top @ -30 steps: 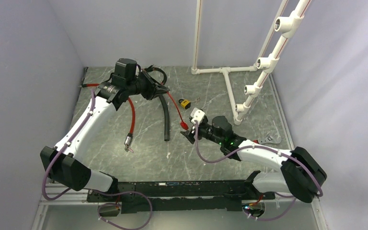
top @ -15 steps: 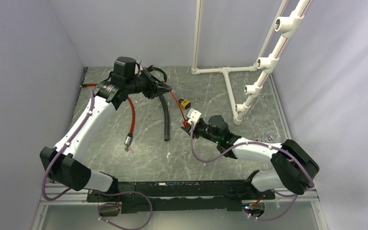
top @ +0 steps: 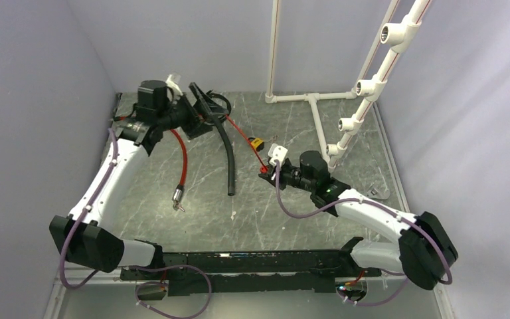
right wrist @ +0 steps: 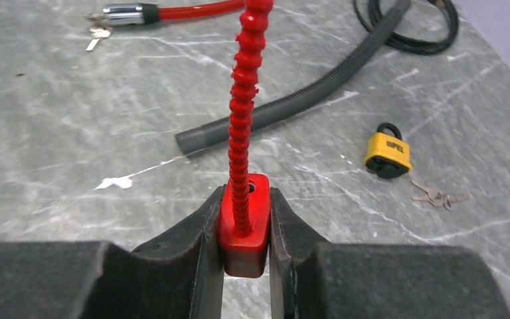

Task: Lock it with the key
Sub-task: Lock the lock.

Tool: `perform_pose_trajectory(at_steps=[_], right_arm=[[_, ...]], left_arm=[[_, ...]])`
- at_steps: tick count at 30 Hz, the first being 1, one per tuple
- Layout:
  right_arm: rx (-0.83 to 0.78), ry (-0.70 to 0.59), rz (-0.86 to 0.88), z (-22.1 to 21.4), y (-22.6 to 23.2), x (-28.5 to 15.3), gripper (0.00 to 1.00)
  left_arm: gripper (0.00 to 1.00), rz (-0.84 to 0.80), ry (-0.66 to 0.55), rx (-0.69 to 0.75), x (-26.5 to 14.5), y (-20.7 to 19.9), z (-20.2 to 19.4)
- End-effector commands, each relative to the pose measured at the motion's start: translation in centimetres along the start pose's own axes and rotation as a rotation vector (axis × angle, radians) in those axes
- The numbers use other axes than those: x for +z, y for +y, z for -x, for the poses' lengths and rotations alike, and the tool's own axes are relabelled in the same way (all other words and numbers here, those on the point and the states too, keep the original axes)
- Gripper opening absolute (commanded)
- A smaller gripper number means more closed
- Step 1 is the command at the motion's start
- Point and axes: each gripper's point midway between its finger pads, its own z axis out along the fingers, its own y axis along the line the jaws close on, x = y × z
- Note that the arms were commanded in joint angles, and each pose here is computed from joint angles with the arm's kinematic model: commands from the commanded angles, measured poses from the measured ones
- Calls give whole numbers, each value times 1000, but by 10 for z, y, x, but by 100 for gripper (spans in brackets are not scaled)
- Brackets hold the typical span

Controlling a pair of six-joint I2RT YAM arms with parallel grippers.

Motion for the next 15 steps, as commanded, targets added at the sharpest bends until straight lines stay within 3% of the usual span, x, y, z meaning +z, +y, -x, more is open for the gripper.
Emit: perform_pose_trajectory(at_steps=[1,5,10,12,15], right_arm=[[-38,13,196,31,28,-19,0],[-2,112,361,26,54,-37,0],[61,210,515,23,76,-52,0],[82,247,556,20,81,-56,0],[106,291,602,18,86,-60,0]], left_arm=[[100,-8,-69,296,-38,22,37],[100,38,-107,688,-66,32,57],[98,-117,-33,1329,-96,5,39],[93,-158,61,1484,-105,12,23],[85,-249,192,1569,-114,16,-2]])
